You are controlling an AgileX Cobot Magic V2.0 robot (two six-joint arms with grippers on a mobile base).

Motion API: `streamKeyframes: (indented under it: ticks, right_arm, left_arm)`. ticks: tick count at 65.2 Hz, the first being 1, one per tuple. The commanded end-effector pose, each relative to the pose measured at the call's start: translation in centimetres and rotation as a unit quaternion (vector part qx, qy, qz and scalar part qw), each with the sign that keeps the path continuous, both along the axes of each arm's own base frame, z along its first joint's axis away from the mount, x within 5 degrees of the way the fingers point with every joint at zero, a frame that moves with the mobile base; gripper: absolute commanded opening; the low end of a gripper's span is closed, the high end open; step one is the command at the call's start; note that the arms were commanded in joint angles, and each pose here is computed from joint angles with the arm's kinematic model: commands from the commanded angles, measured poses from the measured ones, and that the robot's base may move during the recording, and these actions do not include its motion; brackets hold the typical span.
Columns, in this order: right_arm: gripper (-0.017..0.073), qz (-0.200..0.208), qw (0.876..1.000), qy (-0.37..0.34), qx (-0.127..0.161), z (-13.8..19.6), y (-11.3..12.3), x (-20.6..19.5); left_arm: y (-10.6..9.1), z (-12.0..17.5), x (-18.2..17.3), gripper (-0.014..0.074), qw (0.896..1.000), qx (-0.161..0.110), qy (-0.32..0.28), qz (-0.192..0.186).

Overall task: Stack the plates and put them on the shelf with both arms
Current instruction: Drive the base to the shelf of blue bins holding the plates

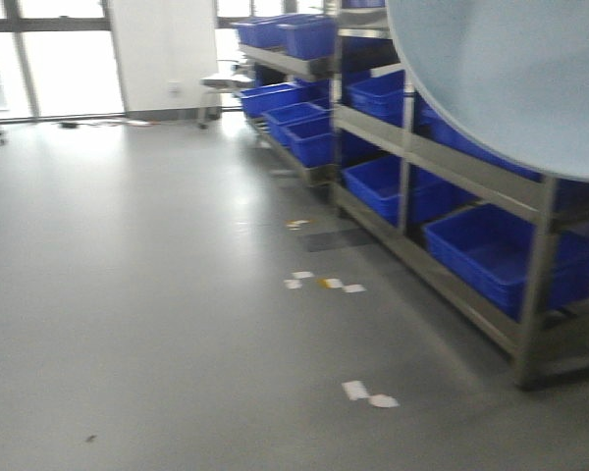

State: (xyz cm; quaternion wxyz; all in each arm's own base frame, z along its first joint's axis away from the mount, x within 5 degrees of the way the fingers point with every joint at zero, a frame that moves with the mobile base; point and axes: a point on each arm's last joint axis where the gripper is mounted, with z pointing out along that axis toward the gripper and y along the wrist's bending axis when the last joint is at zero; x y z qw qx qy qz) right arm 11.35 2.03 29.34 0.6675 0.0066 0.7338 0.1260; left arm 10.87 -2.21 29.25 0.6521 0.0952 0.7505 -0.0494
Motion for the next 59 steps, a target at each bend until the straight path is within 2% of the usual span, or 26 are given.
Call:
streamKeyframes:
  ticks: [1,59]
  right_arm:
    - [0.0053,-0.009,0.998,-0.068,0.014,2.08,-0.15,-0.01]
    - [0.0053,-0.008,0.998,-0.067,0.014,2.05,-0.15,-0.01]
  left_arm:
    - [0.04,1.76,0.14,0.0082,0.998,-0.019,-0.052,0.004]
    - [0.04,1.76,0.14,0.0082,0.998,-0.019,-0.052,0.004]
